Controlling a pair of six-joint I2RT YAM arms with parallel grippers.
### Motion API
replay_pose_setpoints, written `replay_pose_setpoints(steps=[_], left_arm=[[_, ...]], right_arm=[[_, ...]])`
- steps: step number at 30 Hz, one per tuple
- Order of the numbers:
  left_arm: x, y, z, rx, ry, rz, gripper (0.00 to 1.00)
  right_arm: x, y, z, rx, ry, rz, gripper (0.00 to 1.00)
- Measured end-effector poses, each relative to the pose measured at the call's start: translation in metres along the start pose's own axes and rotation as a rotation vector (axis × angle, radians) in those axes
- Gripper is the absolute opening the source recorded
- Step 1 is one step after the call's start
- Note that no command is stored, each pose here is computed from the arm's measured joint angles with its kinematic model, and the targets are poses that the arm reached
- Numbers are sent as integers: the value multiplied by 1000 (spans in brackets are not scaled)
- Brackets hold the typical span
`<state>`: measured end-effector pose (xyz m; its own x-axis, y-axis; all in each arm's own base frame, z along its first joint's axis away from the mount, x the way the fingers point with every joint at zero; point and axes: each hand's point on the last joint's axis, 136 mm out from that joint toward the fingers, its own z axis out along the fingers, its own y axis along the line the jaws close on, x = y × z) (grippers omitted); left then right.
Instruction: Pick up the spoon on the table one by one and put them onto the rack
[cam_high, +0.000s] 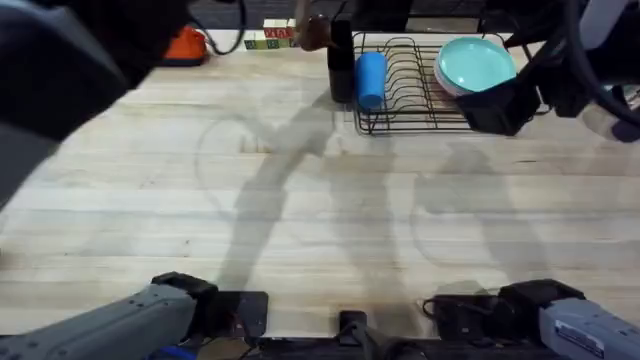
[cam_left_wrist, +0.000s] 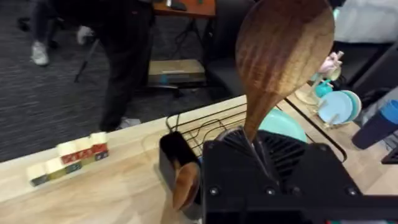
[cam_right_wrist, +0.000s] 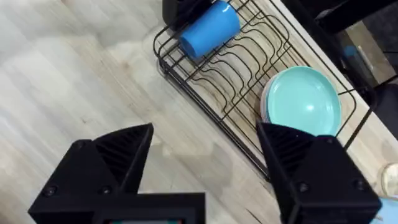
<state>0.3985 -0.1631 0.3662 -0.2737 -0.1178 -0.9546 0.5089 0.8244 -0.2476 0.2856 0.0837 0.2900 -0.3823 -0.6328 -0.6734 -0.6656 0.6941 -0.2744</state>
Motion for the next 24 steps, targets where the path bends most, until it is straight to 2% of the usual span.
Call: replay_pose_setpoints(steps=[13,14,19,24], left_arm=[[28,-27,59,114,5,20,44],[39,-31,72,133,19,20,44],[56,-23,96,136,22,28,44],[70,-16,109,133,36,28,44]], right_arm=[[1,-1,0,9,8,-3,997],[2,-2,0,10,9,-3,997],[2,-2,0,11,10,-6,998],[2,-2,0,12,9,-7,998]])
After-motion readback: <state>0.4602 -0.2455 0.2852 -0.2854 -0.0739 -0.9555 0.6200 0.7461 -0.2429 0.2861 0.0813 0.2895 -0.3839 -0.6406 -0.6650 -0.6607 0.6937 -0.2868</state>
